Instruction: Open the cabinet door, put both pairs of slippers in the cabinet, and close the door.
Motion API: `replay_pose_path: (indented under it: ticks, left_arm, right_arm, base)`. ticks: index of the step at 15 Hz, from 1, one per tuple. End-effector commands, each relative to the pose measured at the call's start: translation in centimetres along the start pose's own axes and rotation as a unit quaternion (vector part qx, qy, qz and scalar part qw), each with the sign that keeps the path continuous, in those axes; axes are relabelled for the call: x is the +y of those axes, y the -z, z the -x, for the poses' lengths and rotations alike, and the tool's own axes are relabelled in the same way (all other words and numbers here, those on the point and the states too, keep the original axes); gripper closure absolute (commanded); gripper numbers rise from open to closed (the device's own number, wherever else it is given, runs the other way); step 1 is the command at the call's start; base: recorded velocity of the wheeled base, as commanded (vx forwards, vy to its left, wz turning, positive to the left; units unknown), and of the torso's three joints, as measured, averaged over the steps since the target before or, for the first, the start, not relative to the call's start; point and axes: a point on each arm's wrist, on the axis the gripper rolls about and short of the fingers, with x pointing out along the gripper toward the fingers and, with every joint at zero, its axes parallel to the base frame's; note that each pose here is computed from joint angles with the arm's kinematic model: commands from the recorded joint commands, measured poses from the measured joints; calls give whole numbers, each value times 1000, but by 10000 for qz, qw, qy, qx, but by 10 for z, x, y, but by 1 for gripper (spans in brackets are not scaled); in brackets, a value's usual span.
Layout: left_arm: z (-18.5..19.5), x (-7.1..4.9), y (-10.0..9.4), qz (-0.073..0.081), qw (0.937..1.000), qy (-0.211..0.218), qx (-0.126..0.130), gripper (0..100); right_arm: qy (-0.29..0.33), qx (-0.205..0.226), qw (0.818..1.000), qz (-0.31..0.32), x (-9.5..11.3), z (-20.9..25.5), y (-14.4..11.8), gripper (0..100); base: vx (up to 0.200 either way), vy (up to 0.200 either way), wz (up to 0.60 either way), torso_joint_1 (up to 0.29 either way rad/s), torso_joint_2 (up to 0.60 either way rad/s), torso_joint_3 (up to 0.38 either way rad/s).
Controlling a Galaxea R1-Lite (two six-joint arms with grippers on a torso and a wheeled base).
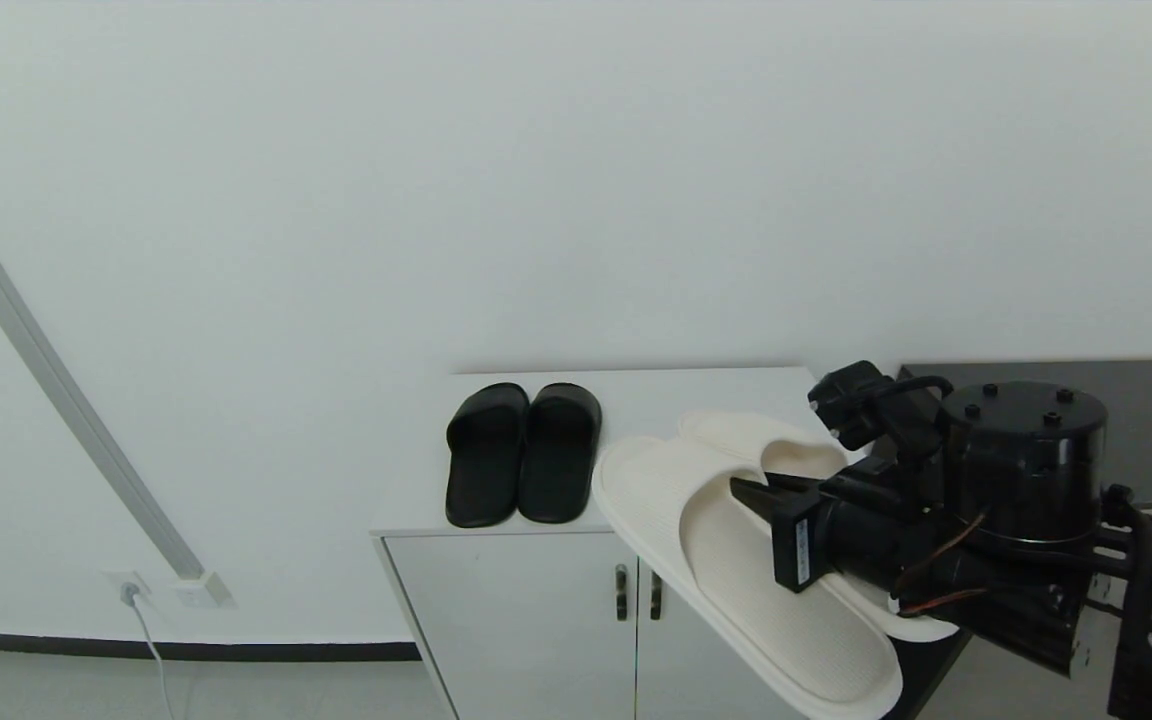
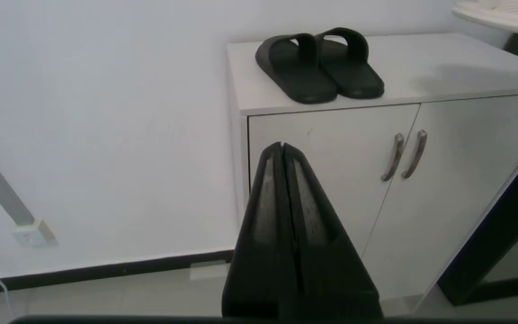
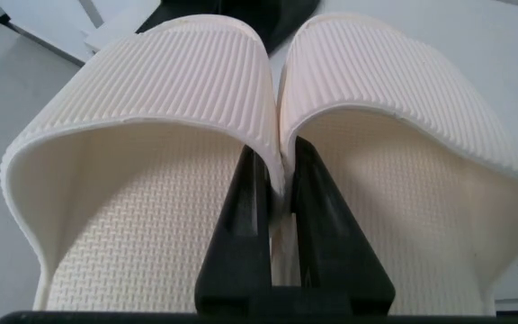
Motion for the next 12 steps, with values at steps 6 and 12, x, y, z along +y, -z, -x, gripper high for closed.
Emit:
replay_pose_path:
  ticks: [6, 12]
  left_arm:
    - [0, 0, 0, 7, 10000, -6, 6, 100]
    - [0, 0, 0, 7, 10000, 2, 6, 100]
  right_arm:
    - [-175, 44, 9998, 16, 5, 7, 3, 100]
    - [-145, 111, 9998, 11, 2, 12, 9, 100]
  base:
    - [0, 0, 0, 0, 0, 0]
    - [-100, 0, 0, 6, 0, 1]
